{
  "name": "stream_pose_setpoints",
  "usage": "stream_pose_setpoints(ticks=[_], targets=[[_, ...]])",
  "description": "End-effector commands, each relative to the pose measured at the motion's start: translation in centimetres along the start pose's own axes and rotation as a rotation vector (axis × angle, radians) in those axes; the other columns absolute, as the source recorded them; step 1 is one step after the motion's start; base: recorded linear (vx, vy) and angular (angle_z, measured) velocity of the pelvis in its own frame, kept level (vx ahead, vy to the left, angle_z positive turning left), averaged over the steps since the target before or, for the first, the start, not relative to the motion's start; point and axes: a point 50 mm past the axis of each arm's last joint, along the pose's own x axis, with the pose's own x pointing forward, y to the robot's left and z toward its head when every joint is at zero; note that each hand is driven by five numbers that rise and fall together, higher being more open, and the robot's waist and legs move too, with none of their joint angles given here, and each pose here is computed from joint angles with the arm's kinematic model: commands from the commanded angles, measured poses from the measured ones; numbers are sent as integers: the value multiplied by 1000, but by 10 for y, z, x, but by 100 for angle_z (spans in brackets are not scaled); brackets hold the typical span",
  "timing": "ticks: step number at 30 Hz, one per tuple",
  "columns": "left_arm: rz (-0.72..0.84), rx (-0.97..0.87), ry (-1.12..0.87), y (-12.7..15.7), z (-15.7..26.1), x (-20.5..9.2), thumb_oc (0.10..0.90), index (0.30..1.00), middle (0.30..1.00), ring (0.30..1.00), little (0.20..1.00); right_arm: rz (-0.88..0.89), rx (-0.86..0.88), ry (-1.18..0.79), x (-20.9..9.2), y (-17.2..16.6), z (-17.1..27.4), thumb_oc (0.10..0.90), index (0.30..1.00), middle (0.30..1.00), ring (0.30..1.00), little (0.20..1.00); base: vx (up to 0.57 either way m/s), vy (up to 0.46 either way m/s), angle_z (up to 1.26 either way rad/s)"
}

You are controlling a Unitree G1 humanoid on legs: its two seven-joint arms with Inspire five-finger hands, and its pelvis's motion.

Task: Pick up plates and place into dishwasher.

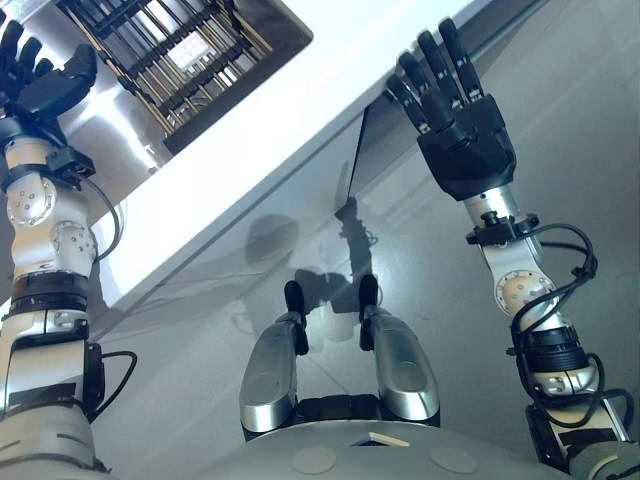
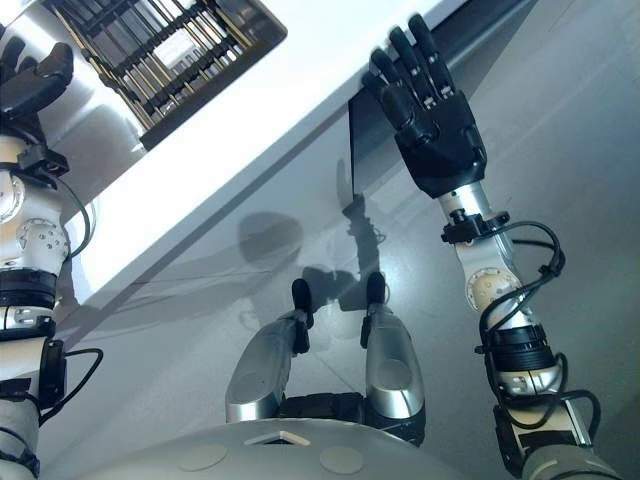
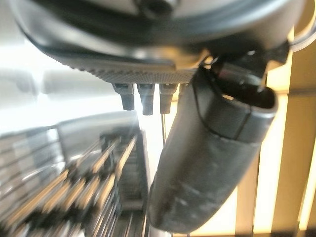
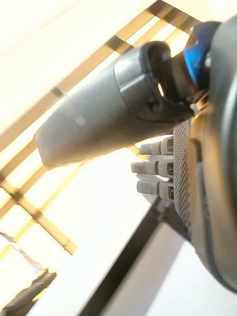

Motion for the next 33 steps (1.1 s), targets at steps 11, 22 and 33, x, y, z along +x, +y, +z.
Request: stream_pose_setpoints(ticks=[11,22,33], targets=[[55,64,-134,40,8,-37,800,900,900,900,900,-536,-574,-373,-55,-33,53,800,900,900,900,900,29,20,-2],[4,68,-31,34,-18,-56,800,900,900,900,900,-1158,-848,-221,-128,-89,33,800,900,900,900,900,-34,-36,-8],[-61,27,-1,21,-24,-49,800,900,900,900,900,-1352,-457,717,-271,-123,-84,800,900,900,900,900,-37,-76,-1]])
